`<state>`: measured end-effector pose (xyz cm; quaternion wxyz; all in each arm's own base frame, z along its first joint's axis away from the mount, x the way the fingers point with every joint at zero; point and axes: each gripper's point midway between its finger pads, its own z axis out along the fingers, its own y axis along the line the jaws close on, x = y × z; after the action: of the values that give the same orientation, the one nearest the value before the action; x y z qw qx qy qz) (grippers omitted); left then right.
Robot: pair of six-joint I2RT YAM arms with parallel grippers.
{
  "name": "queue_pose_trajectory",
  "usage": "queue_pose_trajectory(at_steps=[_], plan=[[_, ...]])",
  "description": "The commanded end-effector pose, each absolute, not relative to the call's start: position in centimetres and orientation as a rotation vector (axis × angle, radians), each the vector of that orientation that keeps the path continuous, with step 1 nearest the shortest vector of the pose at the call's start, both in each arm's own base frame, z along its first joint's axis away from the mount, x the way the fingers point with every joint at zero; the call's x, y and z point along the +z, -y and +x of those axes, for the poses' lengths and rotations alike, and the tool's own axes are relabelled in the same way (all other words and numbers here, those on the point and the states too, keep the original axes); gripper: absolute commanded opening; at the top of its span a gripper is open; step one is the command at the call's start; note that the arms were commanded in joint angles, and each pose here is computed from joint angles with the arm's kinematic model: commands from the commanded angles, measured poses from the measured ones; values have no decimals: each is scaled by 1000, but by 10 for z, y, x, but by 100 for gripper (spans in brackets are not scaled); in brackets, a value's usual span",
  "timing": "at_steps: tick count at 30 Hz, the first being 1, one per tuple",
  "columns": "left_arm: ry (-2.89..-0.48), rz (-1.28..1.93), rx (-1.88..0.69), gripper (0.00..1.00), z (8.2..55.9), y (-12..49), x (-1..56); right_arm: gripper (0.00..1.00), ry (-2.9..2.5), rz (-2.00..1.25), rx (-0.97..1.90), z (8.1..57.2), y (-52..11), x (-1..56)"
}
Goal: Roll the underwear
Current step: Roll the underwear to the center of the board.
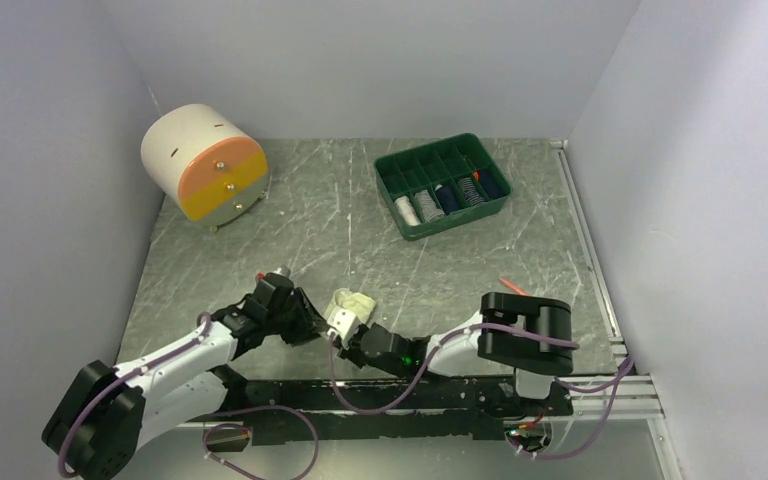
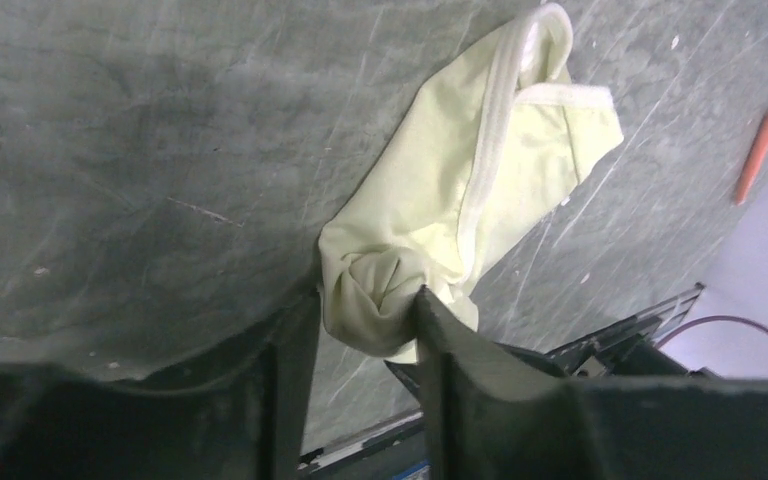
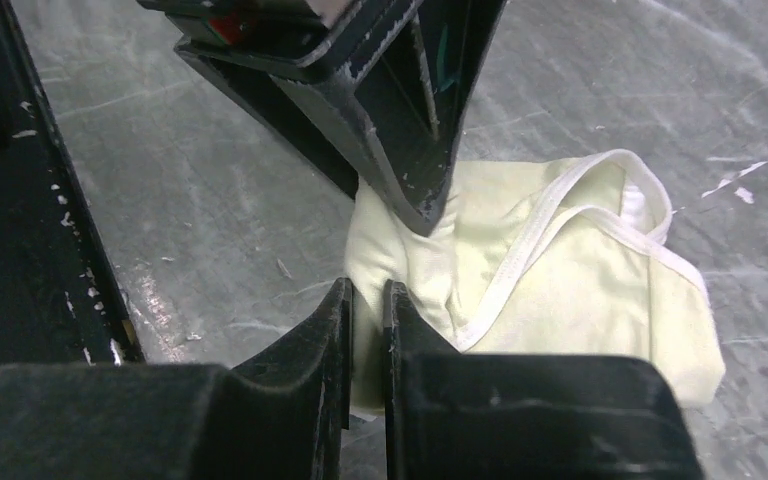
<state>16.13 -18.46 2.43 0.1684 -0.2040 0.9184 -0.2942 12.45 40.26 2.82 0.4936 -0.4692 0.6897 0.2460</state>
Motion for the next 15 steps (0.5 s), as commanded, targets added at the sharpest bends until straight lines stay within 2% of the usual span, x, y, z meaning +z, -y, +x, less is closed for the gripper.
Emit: queue_pose_trajectory(at_steps=[1, 8, 12, 15], plan=[[-2641, -606, -775, 51, 152, 174, 18, 0, -1826, -1169, 815, 96, -392, 1], [-2630, -619, -792, 65, 147, 171, 14, 0, -1870, -947, 1269, 94, -389, 26], [-2616, -622, -843, 67, 148, 177, 11, 0, -1862, -886, 1399, 94, -386, 33], [-2627, -603, -832, 63, 151, 179, 10, 0, -1867, -853, 1448, 95, -384, 34]])
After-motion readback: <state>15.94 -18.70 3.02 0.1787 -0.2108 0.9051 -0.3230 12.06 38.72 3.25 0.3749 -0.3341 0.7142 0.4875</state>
